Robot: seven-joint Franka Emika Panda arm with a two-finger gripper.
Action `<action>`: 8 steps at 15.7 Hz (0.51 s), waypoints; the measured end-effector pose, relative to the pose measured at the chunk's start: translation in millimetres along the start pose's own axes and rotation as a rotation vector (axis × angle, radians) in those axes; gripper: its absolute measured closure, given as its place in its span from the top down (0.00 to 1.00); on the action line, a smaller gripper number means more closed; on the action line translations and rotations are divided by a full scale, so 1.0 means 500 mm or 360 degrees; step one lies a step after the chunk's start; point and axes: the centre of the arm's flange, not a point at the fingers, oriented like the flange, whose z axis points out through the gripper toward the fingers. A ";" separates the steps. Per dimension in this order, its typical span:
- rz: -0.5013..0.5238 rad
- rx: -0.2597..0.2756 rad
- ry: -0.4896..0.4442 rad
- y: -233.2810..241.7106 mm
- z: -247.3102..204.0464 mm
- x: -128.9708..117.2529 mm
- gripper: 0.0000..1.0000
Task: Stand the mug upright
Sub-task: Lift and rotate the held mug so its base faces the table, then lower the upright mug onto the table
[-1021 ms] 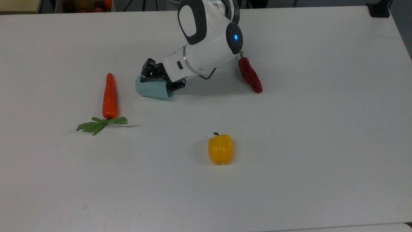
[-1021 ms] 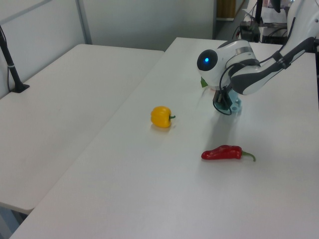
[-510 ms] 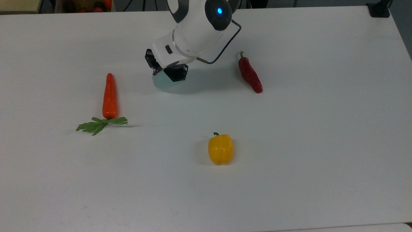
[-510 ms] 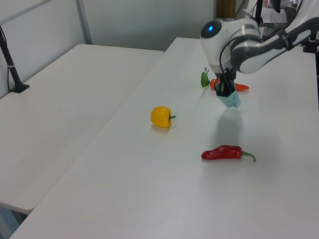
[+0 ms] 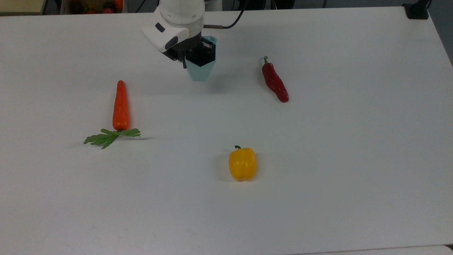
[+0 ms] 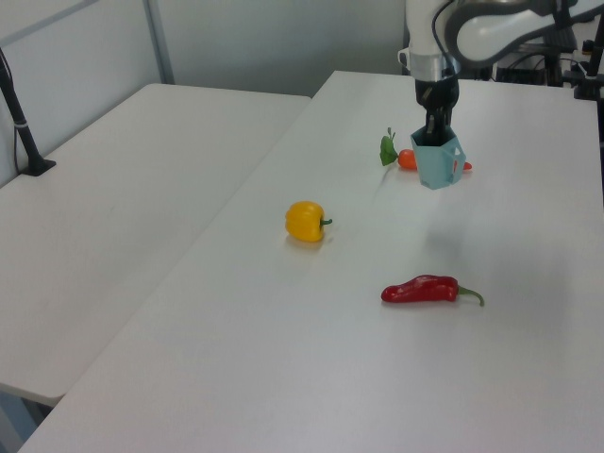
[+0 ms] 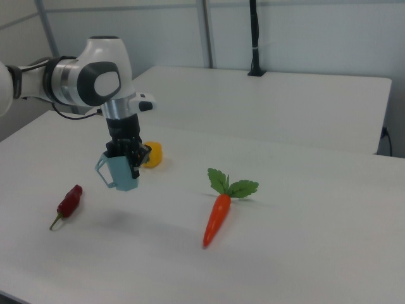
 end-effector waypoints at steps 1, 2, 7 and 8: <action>-0.0044 0.0060 0.0001 0.015 0.000 0.000 0.08; -0.0101 0.0117 0.0009 0.033 0.001 0.000 0.08; -0.0220 0.0181 0.0215 0.096 0.029 0.017 0.08; -0.0221 0.0172 0.0247 0.096 0.044 0.019 0.08</action>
